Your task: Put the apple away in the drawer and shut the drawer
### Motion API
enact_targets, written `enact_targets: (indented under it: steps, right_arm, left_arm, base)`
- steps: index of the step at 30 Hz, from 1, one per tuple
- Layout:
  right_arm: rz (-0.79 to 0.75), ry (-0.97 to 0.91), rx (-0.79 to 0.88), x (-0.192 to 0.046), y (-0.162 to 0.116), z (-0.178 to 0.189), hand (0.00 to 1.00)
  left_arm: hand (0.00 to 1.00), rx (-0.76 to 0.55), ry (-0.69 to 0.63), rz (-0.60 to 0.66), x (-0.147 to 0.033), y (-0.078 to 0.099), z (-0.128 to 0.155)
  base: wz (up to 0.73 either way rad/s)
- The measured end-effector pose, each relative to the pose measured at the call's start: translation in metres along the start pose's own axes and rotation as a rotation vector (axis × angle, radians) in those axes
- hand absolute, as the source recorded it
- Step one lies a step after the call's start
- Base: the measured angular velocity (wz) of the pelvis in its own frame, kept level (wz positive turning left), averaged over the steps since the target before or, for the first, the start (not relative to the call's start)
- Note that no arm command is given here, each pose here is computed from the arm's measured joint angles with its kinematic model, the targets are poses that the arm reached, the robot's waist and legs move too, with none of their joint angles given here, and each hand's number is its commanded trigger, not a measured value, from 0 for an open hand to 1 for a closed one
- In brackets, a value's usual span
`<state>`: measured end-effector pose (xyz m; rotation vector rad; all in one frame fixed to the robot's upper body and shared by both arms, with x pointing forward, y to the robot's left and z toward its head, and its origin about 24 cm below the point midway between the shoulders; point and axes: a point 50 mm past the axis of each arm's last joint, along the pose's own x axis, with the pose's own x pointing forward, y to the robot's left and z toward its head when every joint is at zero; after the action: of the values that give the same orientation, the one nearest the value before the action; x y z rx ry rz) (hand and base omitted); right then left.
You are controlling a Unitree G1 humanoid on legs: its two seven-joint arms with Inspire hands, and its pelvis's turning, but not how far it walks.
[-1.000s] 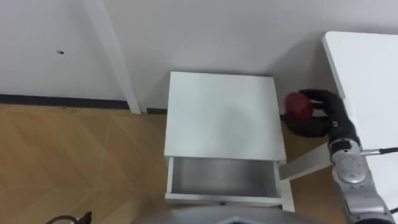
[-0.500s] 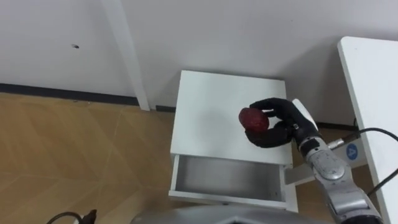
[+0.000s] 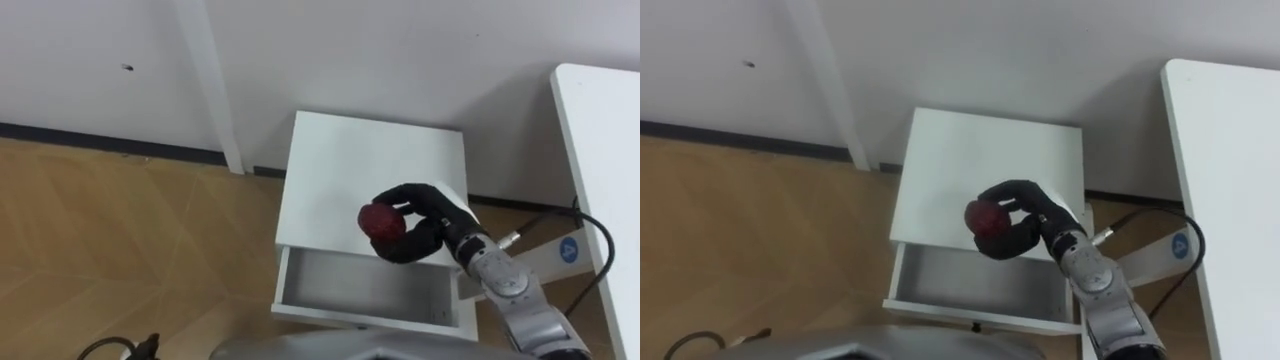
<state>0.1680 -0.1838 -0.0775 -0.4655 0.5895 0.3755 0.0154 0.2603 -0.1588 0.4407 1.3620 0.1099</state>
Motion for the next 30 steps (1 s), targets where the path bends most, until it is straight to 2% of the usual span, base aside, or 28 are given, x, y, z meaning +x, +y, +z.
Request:
enact_targets:
  steps: [1,2,3,15,30]
  right_arm:
    - [0.000,0.000,0.000,0.000,0.000,0.000,0.67]
    - [0.000,0.000,0.000,0.000,0.000,0.000,0.19]
    - [0.001,0.001,-0.004,0.000,0.000,0.000,0.02]
    - [0.012,0.010,-0.071,0.001,0.005,0.001,0.00]
    - [0.014,0.106,-0.067,-0.003,0.010,-0.023,0.00]
  left_arm:
    - [0.00,0.000,-0.002,0.000,0.000,0.000,0.001]
    - [0.00,-0.001,-0.003,0.000,0.000,0.000,0.001]
    - [0.00,-0.001,-0.005,0.000,0.000,0.000,0.002]
    - [0.00,-0.002,-0.020,-0.006,0.001,0.001,0.007]
    - [0.00,-0.011,-0.008,-0.027,0.000,-0.005,0.002]
  base:
    - [0.00]
    - [0.00]
    - [0.00]
    - [0.02]
    - [0.00]
